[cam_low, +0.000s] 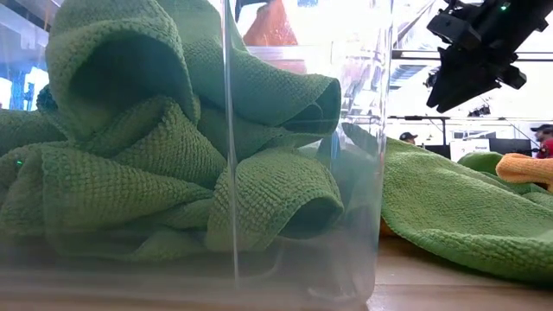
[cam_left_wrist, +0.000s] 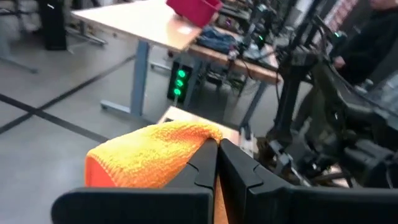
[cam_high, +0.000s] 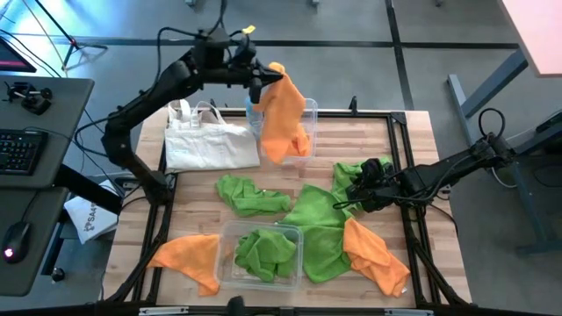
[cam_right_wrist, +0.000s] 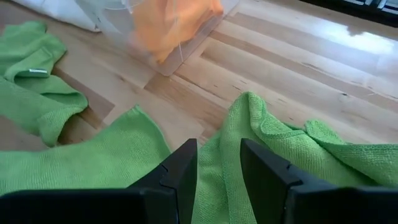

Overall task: Sort microfiber towel by color & place in baskets
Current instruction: Put the orange microfiber cloth into the top transparent bin

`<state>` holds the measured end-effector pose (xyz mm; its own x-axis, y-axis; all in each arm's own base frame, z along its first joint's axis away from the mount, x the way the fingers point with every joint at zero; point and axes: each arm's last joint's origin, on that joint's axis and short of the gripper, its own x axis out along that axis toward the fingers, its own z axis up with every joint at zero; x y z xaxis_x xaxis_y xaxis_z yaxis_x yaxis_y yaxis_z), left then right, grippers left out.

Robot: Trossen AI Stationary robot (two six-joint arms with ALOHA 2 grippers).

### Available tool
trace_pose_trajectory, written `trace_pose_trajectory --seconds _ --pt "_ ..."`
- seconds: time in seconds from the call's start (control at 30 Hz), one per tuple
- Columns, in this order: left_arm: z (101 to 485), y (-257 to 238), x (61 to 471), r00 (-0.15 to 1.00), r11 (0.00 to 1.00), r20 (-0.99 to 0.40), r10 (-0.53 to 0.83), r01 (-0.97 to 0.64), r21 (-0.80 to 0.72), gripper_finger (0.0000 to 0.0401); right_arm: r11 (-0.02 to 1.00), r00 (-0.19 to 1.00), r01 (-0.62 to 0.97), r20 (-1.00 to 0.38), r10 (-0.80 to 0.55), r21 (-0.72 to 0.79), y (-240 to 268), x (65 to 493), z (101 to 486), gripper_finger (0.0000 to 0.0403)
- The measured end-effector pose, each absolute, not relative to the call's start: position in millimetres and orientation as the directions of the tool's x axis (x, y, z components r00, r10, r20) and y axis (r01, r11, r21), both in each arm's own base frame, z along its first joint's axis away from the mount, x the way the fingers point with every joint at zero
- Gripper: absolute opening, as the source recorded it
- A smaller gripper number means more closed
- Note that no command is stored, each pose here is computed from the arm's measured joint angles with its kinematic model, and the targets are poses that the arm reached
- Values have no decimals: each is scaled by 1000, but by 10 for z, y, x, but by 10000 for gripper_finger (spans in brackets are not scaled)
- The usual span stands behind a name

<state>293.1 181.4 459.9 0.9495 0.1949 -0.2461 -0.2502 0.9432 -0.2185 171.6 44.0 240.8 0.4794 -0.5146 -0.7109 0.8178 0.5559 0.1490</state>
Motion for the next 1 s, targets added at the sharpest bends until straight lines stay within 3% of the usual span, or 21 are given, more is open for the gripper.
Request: trace_pose_trajectory --seconds 0.3,0.63,1.0 --pt "4102 1994 3238 889 934 -437 136 -262 -243 0 543 476 828 -689 -546 141 418 1719 2414 116" --pt "3462 2156 3517 759 965 -647 72 -216 -146 0 510 452 849 -689 -566 137 343 1736 2414 116" --pt "2886 2078 3804 534 984 -827 177 -109 140 0 504 453 850 -696 -558 149 338 1742 2413 116"
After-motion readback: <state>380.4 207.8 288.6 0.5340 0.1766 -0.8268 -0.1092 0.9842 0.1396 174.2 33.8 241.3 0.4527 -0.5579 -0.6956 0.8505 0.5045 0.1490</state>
